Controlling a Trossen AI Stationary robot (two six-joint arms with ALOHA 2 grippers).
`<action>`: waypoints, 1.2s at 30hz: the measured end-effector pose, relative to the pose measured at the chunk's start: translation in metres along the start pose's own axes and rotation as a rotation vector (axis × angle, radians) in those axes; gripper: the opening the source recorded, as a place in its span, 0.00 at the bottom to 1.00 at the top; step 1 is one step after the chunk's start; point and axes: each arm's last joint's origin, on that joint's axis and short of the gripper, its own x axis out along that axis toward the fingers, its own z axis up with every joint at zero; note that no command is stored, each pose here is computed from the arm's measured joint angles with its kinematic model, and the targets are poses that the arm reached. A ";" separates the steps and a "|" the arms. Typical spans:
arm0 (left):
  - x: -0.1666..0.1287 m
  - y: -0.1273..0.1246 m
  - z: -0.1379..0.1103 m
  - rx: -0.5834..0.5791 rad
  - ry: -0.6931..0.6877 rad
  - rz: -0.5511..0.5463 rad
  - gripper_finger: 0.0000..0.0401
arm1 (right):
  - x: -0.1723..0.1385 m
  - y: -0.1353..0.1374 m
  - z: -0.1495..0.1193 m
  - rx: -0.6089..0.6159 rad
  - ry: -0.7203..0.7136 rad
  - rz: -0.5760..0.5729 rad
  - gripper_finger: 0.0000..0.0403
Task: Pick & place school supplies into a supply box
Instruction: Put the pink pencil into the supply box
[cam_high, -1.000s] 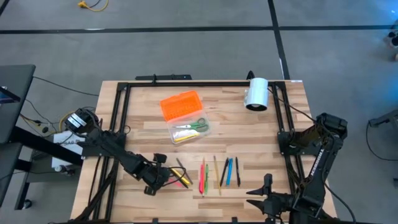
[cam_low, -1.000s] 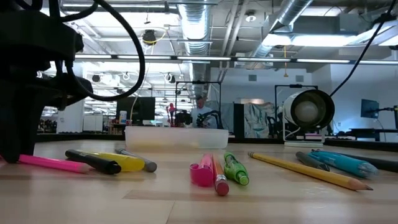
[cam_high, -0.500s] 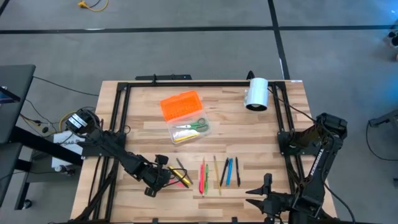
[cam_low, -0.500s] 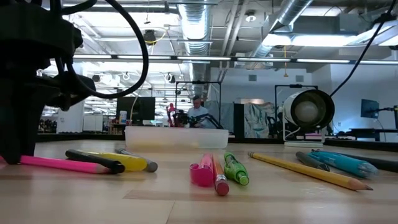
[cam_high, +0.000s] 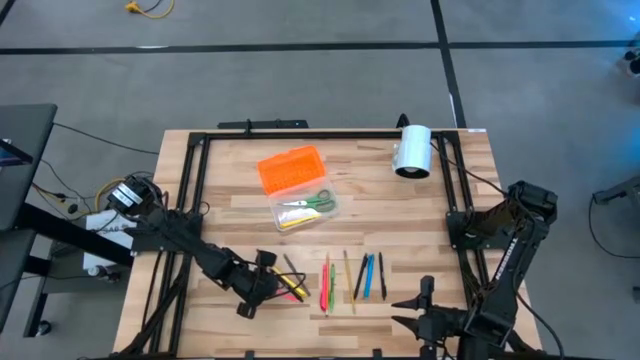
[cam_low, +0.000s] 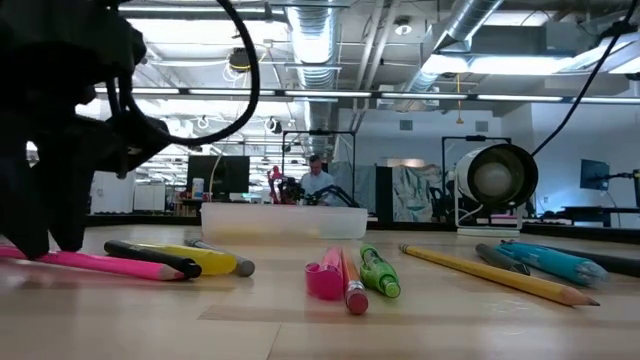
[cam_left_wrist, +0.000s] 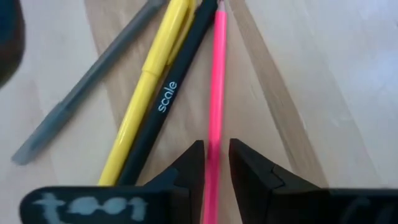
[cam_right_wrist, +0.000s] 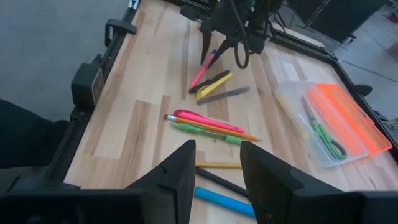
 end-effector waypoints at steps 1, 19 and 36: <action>0.003 0.001 0.000 -0.005 0.004 -0.013 0.16 | 0.000 0.000 0.000 0.000 0.000 0.000 0.30; 0.018 0.008 -0.005 -0.033 0.127 -0.012 0.03 | 0.000 0.000 0.000 -0.002 0.002 0.000 0.30; 0.003 -0.015 0.012 0.112 0.199 0.100 0.01 | 0.000 0.000 0.000 -0.003 0.002 0.000 0.30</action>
